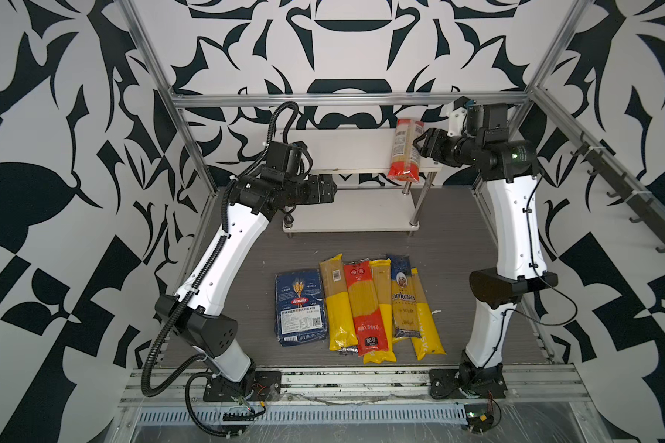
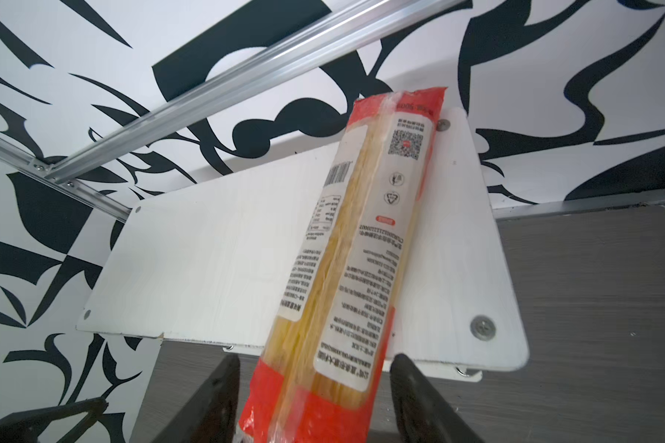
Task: Arrange pasta packages on shelves
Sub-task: Place the pasta bag on the shelf, then pick up the pasta bag from the pasta bags.
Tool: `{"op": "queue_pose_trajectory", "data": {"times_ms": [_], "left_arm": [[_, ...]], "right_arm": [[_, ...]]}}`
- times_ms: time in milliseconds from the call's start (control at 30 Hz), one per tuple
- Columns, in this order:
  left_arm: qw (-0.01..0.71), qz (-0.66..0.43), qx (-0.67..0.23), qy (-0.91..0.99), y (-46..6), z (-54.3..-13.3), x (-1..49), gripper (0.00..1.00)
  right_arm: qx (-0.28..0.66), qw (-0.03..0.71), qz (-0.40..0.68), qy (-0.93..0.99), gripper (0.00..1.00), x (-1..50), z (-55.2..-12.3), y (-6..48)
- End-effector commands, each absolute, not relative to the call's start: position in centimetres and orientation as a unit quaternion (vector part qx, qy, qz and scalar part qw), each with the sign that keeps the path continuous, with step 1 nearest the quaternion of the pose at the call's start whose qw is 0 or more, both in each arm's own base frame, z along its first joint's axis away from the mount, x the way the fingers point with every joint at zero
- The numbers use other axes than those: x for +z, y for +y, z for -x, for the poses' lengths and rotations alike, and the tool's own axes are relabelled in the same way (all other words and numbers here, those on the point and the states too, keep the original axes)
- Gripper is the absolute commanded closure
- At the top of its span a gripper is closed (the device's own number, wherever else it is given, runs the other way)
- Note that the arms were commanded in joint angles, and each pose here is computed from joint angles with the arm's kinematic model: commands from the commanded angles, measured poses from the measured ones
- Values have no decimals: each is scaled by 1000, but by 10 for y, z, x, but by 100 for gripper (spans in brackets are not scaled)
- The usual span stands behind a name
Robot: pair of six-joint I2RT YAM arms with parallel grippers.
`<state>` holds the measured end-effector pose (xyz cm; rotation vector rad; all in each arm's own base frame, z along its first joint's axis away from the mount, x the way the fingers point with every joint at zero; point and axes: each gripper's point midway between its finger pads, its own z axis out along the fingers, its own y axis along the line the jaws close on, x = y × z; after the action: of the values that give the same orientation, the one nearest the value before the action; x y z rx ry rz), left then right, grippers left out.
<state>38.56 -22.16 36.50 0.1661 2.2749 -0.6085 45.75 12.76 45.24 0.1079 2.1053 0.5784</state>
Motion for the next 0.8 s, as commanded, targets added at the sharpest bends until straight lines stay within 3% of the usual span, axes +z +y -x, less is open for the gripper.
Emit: {"op": "queue_pose_trajectory", "data": {"times_ms": [0, 267, 533, 767], "left_arm": [[394, -59, -258, 880, -218, -376, 381, 1], [384, -52, -303, 871, -231, -375, 376, 1], [386, -61, -288, 874, -254, -360, 368, 1], [366, -1, -272, 890, -249, -339, 346, 1]], "right_arm": [[210, 462, -49, 860, 35, 459, -432, 116], [206, 423, -59, 880, 35, 413, -369, 118], [213, 287, -51, 933, 35, 299, -301, 152], [217, 190, -51, 956, 34, 224, -247, 170]]}}
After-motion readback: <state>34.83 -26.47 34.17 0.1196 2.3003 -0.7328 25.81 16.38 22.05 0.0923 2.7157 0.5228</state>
